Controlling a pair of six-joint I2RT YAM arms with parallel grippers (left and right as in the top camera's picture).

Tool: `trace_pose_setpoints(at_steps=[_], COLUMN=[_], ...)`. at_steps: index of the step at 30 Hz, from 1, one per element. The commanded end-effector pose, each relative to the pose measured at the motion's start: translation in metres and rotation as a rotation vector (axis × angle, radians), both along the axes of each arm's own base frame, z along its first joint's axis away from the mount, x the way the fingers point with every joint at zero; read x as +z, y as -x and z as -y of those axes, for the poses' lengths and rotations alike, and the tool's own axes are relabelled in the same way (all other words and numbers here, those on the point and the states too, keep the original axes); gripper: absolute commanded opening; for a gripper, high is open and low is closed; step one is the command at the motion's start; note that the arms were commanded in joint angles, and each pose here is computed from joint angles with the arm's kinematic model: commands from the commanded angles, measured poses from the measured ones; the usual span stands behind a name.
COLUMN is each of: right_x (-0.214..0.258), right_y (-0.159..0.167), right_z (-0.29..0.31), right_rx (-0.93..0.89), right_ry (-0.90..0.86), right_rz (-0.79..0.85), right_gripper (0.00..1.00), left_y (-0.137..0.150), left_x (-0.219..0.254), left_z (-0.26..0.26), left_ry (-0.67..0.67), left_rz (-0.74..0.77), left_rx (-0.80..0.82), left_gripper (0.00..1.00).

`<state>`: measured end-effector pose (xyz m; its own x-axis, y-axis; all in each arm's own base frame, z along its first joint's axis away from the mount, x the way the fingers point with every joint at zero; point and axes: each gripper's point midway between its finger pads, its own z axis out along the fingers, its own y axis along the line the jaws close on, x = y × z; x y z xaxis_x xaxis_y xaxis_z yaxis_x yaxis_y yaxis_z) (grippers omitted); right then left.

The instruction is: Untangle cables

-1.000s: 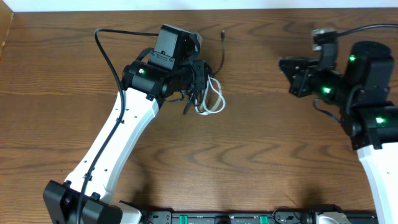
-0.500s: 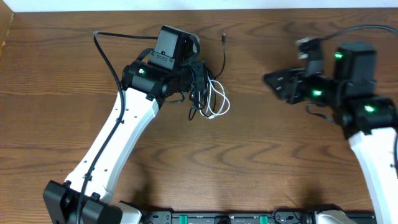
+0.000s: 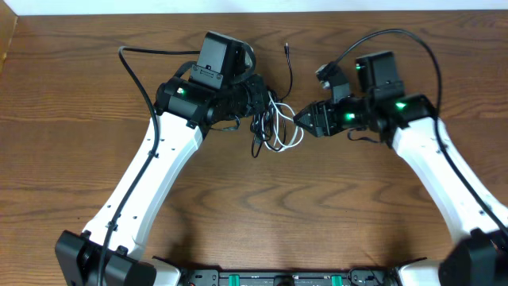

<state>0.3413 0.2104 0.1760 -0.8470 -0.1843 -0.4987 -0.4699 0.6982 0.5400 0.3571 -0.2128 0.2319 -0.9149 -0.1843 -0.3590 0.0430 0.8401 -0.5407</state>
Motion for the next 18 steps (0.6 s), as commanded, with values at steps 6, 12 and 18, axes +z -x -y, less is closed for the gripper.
trace_pose_setpoints(at_steps=[6,12,18], right_x=[-0.035,-0.058,-0.067], right_y=[-0.003,-0.022,-0.040], right_z=[-0.012,0.019,0.093], right_rx=[0.020,-0.245,-0.633], right_ry=[0.096,0.265,0.561], right_rz=[-0.027,-0.080,-0.030], right_gripper=[0.56,0.45,0.30], left_y=[0.000,0.000,0.000], left_x=[0.007,0.007,0.006], left_z=[0.003,0.003,0.002], left_ry=[0.024,0.024,0.021], left_rz=[0.005,0.006,0.006], left_rx=[0.000,0.000,0.002], left_gripper=[0.08,0.08,0.08])
